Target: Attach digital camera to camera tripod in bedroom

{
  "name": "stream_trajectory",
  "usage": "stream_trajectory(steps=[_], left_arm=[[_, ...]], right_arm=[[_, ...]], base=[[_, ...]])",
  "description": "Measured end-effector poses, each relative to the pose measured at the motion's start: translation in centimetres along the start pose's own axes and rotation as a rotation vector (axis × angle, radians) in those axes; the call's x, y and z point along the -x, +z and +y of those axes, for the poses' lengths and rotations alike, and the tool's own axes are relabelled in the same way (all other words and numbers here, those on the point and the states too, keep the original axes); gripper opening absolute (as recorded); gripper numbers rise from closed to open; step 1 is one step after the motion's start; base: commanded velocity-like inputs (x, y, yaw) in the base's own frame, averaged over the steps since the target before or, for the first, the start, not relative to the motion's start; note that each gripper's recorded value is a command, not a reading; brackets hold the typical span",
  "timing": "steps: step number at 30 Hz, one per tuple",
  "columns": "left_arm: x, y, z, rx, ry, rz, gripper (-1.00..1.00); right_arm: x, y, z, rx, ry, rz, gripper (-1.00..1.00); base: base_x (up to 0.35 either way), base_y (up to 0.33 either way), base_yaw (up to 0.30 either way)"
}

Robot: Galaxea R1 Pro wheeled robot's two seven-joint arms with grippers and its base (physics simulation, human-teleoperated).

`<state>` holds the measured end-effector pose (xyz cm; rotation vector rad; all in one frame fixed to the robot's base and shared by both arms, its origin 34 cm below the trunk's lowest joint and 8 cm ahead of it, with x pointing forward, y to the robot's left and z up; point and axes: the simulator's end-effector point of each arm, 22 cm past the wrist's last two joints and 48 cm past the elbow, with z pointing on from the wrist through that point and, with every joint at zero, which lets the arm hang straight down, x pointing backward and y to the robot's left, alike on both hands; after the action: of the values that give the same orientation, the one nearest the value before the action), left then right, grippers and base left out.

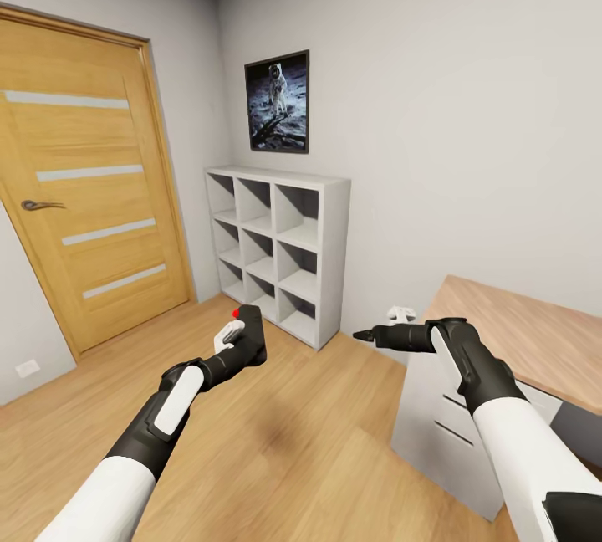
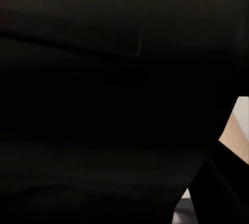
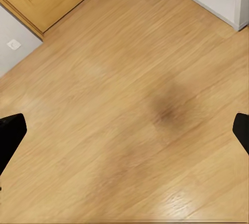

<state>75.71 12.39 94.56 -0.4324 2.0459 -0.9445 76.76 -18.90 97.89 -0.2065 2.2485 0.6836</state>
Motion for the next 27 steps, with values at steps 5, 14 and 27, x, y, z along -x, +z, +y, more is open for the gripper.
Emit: stream_trajectory(steps=[5, 14, 27], left_arm=[[0.3, -0.3, -0.5, 0.002, 0.0, 0.0, -1.0], [0.9, -0.9, -1.0, 0.008, -0.001, -0.001, -1.0], [2.8, -2.0, 0.4, 0.028, 0.015, -0.023, -1.0]], right_arm=[[-0.3, -0.2, -0.2, -0.007, 0.011, 0.017, 1.0], [-0.2, -0.8, -0.1, -0.012, 0.021, 0.03, 1.0], [-1.3, -0.5, -0.5, -0.019, 0.036, 0.061, 1.0]], base=[[0.0, 0.0, 0.0], [0.0, 0.0, 0.0], [0.0, 0.0, 0.0]])
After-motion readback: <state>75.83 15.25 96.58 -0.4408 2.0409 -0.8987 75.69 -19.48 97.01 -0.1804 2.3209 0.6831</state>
